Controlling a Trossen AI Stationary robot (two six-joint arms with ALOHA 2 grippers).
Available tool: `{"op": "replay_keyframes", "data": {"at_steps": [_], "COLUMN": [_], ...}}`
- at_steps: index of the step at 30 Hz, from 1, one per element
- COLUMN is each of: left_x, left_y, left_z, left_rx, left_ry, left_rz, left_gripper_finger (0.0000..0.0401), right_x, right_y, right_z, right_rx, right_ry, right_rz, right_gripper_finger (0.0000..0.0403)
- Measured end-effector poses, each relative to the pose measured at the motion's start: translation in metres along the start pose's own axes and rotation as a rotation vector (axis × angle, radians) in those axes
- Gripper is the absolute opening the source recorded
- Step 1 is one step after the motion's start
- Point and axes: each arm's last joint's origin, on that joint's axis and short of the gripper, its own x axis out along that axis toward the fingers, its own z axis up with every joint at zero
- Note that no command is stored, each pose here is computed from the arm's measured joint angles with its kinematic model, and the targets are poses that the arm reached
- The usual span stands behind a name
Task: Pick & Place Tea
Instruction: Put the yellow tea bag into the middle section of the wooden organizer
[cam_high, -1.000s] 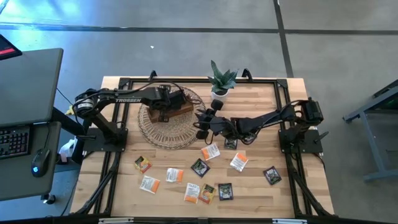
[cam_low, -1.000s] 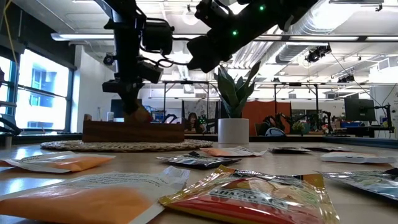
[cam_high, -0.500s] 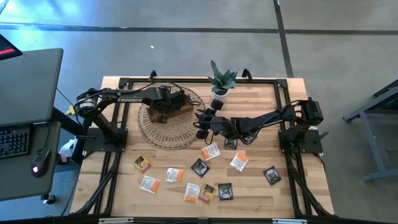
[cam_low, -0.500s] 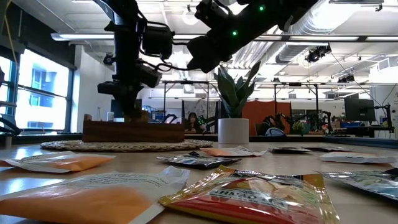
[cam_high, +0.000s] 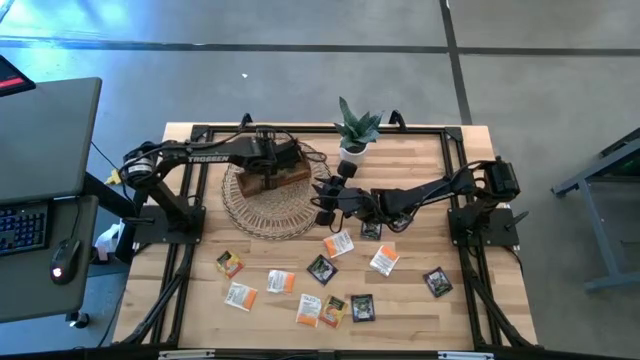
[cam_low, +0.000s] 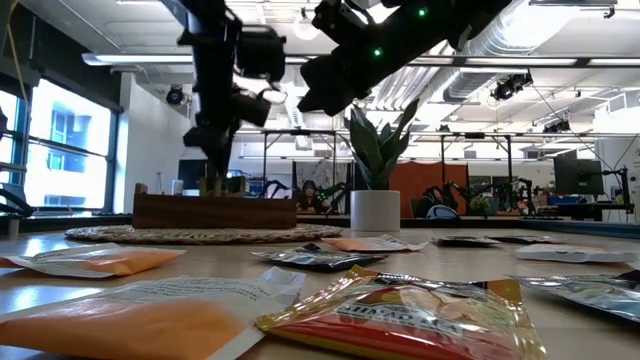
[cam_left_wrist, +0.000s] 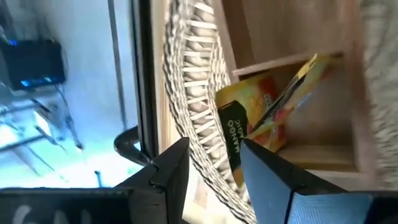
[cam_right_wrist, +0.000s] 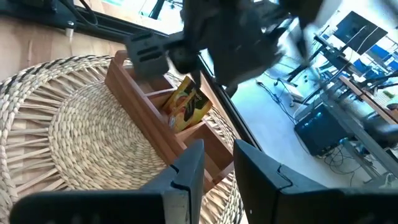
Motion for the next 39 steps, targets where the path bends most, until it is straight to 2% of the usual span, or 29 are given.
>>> {"op": "replay_keyframes", "data": {"at_steps": [2,5,8,11,15,19,21,23,25,29,31,35,39], "left_x": [-0.013,-0.043,-0.074,-0.101,-0.119,-0.115,-0.105,-0.096,-0.086,-0.066,-0.058,-0.041,-0.039], "left_y": [0.008,0.024,0.038,0.044,0.032,-0.001,-0.022,-0.04,-0.057,-0.086,-0.097,-0.112,-0.114], "left_z": [0.001,-0.005,-0.022,-0.044,-0.081,-0.108,-0.121,-0.133,-0.142,-0.15,-0.152,-0.159,-0.157], "left_rx": [-0.082,-0.151,-0.233,-0.31,-0.378,-0.436,-0.418,-0.42,-0.441,-0.488,-0.481,-0.342,-0.337], "left_ry": [0.014,0.012,-0.044,-0.192,-0.397,-0.594,-0.614,-0.595,-0.518,-0.33,-0.263,-0.169,-0.155], "left_rz": [-0.005,-0.079,-0.174,-0.288,-0.5,-0.674,-0.763,-0.854,-0.943,-1.043,-1.054,-1.014,-1.016], "left_gripper_finger": [0.014,0.0137,0.0128,0.0116,0.0098,0.0087,0.0086,0.0085,0.0085,0.0085,0.0087,0.0108,0.0149], "right_x": [0.0,0.0,0.0,0.0,0.0,-0.001,-0.001,-0.001,-0.001,0.001,0.002,0.005,0.007], "right_y": [0.0,0.0,0.0,0.001,-0.001,-0.001,-0.001,-0.002,-0.003,-0.003,-0.003,-0.005,-0.008], "right_z": [0.0,0.0,-0.002,-0.005,-0.006,-0.005,-0.003,0.0,0.003,0.006,0.008,0.009,0.009], "right_rx": [0.0,-0.002,-0.016,-0.044,-0.131,-0.155,-0.14,-0.117,-0.095,-0.065,-0.054,-0.044,-0.042], "right_ry": [0.0,0.003,0.021,0.046,0.067,0.064,0.045,0.02,-0.005,-0.059,-0.094,-0.146,-0.151], "right_rz": [0.0,0.001,-0.004,-0.009,-0.061,-0.081,-0.081,-0.09,-0.09,-0.013,0.046,0.147,0.166], "right_gripper_finger": [0.0083,0.0083,0.0083,0.0083,0.0083,0.0083,0.0083,0.0083,0.0083,0.0083,0.0083,0.0083,0.0083]}}
